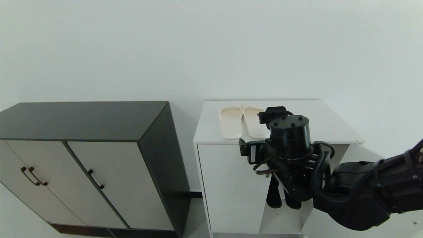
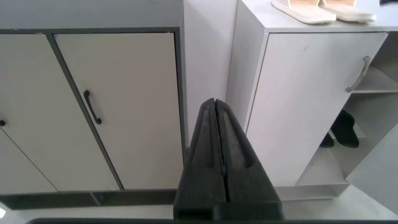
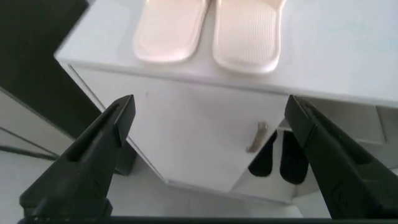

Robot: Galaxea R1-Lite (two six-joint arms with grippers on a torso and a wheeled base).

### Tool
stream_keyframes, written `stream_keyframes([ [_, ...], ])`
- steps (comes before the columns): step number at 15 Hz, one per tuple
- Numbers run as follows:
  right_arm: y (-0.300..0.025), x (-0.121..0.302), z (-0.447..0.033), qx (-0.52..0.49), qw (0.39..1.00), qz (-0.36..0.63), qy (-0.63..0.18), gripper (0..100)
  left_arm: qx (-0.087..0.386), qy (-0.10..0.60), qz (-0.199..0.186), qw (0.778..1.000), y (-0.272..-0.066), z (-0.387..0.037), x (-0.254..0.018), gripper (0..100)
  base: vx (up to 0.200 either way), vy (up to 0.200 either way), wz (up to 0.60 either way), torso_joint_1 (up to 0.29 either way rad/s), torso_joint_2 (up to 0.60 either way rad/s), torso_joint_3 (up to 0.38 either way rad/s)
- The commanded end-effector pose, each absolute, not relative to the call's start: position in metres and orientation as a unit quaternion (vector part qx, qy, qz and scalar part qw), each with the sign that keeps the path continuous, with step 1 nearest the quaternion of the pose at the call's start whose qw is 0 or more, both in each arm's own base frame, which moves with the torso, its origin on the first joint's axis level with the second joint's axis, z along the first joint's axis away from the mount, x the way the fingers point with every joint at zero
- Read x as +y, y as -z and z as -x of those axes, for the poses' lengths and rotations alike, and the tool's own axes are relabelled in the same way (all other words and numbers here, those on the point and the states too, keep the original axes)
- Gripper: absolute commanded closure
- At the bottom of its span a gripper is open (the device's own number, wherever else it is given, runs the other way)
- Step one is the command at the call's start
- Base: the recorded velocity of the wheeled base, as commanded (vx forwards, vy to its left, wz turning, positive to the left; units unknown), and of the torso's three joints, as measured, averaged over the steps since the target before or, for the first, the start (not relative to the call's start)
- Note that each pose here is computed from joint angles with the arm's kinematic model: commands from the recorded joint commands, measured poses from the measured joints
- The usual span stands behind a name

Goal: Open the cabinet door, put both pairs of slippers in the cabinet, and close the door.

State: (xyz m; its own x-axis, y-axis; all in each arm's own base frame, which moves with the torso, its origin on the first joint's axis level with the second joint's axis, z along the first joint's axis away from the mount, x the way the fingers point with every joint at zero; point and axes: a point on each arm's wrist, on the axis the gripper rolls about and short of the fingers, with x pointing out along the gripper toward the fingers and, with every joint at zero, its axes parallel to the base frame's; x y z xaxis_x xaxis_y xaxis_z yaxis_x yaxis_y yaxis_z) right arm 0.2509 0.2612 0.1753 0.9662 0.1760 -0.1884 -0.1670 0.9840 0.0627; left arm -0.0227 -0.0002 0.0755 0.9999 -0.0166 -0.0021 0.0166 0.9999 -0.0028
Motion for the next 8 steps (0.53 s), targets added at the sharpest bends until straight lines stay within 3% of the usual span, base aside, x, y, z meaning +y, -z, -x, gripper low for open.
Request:
stream_keyframes([
  [1,-0.176,0.266,-0.255,0.093,0.991,-0.027,-0.087,0,0.002,0.008,0.002,1.0,-0.075,0.023,0.0,100,0.2,0.0,0.0,-0.002,0.0,-0.007],
  [8,-0.158,0.287,-0.277,0.098,0.991,-0.021,-0.084,0,0.002,0.008,0.002,1.0,-0.075,0.023,0.0,100,0.2,0.0,0.0,0.003,0.0,-0.002],
])
